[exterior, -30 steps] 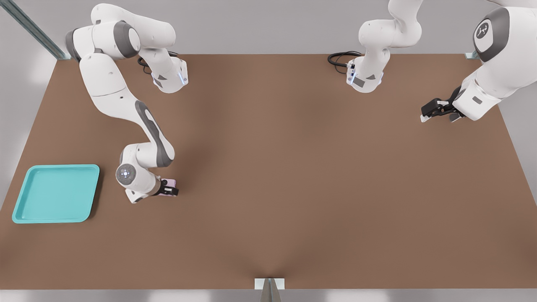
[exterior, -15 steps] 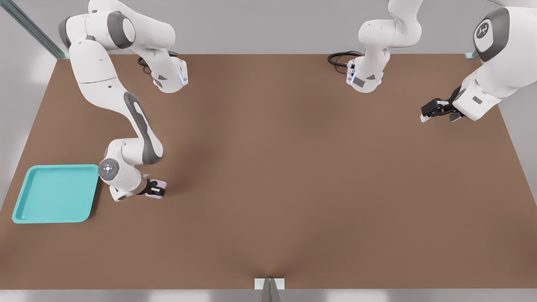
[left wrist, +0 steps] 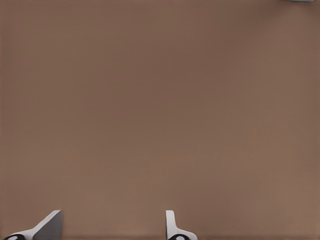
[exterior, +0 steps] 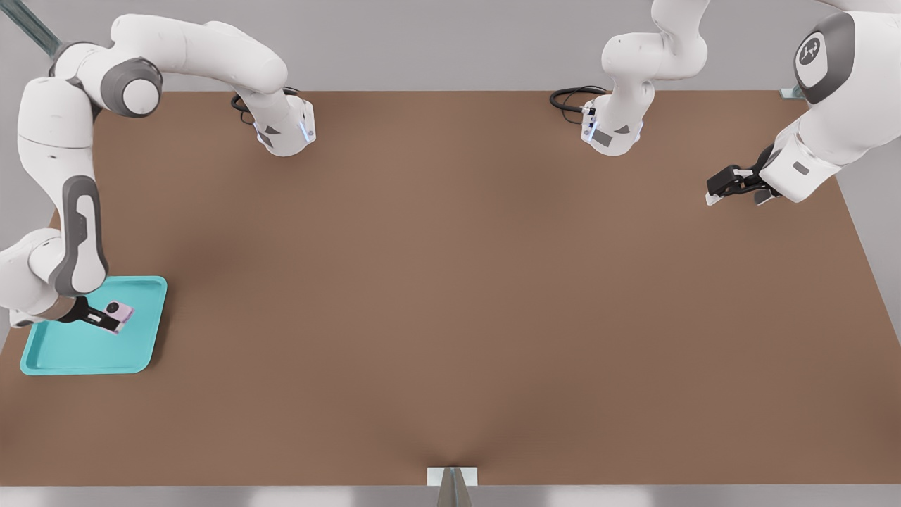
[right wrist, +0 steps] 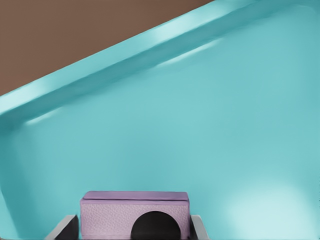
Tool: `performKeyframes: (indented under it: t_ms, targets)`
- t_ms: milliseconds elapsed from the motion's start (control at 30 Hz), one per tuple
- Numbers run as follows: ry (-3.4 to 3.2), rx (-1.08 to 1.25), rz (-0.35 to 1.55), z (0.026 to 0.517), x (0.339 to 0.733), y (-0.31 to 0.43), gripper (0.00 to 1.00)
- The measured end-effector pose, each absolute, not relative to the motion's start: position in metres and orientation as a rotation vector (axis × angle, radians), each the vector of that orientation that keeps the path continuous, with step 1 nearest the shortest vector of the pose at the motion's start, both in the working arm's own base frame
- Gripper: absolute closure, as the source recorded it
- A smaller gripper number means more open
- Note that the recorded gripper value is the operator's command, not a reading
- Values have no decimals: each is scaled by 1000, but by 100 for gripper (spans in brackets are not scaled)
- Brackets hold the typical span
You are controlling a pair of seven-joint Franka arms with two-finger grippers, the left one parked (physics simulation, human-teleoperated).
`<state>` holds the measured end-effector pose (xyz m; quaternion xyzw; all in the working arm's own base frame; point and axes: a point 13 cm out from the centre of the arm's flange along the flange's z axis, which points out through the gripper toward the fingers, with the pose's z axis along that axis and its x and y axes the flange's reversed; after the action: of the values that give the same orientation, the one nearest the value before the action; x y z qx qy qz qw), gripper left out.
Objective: Keep left arm still and place phone on the tray with right arm
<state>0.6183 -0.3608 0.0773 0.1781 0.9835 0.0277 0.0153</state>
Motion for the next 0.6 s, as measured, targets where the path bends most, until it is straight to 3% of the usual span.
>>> performKeyframes:
  t_ms: [100,167,267,367,433,600]
  targets:
    - [3069,411,83,94,630,-358,0]
    - [2993,274,53,178,676,-348,0]
    - [2896,-48,-23,343,726,-230,0]
    - [2850,-307,-123,476,687,-74,0]
    - [2852,-379,-123,520,658,-16,0]
    - [2992,-298,-86,519,617,-15,0]
